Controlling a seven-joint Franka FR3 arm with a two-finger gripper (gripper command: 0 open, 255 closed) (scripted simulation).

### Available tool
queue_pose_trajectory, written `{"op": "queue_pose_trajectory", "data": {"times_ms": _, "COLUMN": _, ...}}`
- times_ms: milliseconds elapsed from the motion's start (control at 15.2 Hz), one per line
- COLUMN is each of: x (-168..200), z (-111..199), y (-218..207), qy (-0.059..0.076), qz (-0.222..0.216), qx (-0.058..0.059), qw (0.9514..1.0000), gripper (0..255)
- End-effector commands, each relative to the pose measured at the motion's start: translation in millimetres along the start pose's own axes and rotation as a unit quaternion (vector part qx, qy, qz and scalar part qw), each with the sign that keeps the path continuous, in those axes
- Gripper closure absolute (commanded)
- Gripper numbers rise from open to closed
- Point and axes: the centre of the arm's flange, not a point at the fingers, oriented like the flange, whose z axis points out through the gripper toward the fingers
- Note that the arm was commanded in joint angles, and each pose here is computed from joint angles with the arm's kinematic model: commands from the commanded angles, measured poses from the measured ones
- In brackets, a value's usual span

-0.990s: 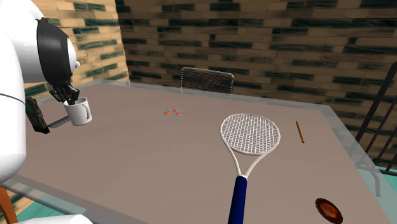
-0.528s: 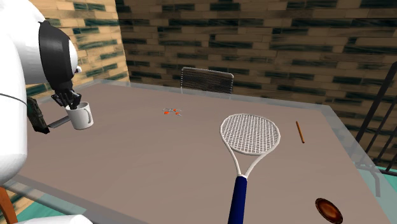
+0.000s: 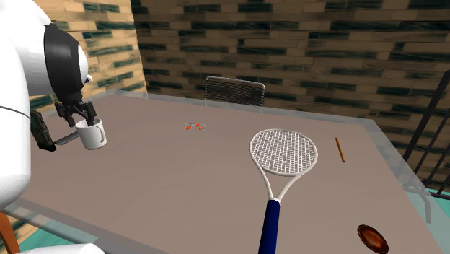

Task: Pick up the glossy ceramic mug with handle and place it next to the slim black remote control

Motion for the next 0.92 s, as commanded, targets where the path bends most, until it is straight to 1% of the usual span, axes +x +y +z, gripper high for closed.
{"op": "queue_pose_trajectory", "data": {"times_ms": 0, "x": 0, "z": 0, "y": 0, "qy": 0.0, "qz": 0.0, "qx": 0.0, "qw": 1.0, "gripper": 0}}
{"op": "queue_pose_trajectory", "data": {"times_ms": 66, "x": 0, "z": 0, "y": 0, "qy": 0.0, "qz": 0.0, "qx": 0.0, "qw": 1.0, "gripper": 0}}
{"op": "queue_pose_trajectory", "data": {"times_ms": 330, "x": 0, "z": -50, "y": 0, "qy": 0.0, "qz": 0.0, "qx": 0.0, "qw": 1.0, "gripper": 0}}
{"op": "queue_pose_trajectory", "data": {"times_ms": 858, "x": 0, "z": -50, "y": 0, "qy": 0.0, "qz": 0.0, "qx": 0.0, "qw": 1.0, "gripper": 0}}
